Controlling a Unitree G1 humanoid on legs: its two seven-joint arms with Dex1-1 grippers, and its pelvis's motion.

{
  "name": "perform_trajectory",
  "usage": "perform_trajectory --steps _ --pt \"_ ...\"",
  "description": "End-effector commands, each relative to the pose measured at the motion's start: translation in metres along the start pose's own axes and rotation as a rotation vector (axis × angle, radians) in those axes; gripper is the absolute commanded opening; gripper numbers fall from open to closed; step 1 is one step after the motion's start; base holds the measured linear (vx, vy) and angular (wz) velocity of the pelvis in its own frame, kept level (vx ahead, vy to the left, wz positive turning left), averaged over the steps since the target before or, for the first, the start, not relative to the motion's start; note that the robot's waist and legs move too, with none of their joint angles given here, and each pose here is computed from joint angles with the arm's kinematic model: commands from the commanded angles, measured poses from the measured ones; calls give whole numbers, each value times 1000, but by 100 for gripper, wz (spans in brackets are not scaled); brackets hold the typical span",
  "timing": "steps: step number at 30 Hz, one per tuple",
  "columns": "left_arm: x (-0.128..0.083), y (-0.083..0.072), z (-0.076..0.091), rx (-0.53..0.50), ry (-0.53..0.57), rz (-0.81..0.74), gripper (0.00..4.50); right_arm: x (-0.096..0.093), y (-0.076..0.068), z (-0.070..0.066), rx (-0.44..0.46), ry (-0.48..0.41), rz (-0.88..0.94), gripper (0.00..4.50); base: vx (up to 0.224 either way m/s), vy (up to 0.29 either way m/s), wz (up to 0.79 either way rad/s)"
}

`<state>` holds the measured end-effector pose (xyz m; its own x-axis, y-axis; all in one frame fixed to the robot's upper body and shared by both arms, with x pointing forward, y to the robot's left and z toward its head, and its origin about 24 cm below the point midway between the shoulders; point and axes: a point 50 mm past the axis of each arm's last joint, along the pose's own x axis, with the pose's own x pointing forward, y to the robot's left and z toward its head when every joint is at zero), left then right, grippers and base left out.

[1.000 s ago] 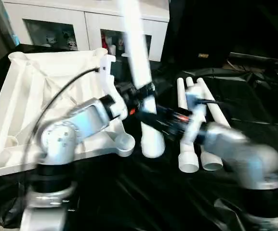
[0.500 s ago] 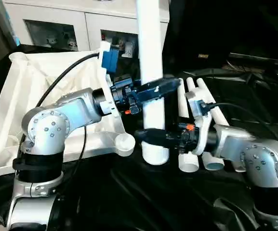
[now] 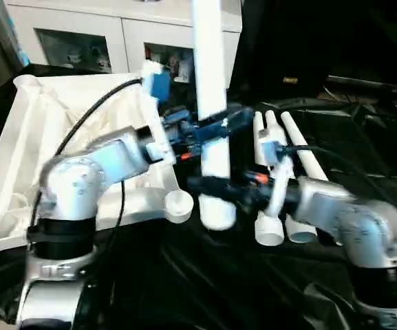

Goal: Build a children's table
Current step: Pick table leg

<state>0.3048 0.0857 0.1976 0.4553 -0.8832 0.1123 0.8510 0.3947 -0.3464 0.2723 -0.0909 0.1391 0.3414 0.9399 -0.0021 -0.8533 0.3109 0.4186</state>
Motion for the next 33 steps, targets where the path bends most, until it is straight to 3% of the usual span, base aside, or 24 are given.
perform_trajectory --steps 1,3,7,16,17,20,23,24,33 --pt "6 11 -10 56 52 242 288 4 -3 9 -54 -43 -58 195 0 0 0" --pt "8 17 -11 34 27 350 277 7 -5 10 -59 -52 -87 195 0 0 0" --pt "11 17 -10 29 -6 415 241 10 -8 10 -80 -50 -117 195 0 0 0" --pt "14 13 -4 1 -78 393 200 15 -11 11 -130 -49 -154 195 0 0 0" --pt "14 12 -3 3 -82 375 200 15 -11 10 -118 -49 -149 195 0 0 0" --pt "14 4 -3 33 -72 274 198 12 -9 8 -74 -48 -91 265 0 0 0" --pt "12 -5 -6 80 -29 146 197 7 -8 8 -66 -34 -57 273 0 0 0" --pt "10 -7 -6 93 -13 111 197 5 -9 8 -71 -23 -55 297 0 0 0" --pt "0 -14 -1 97 27 -73 195 -6 -8 11 -42 23 51 309 0 0 0"
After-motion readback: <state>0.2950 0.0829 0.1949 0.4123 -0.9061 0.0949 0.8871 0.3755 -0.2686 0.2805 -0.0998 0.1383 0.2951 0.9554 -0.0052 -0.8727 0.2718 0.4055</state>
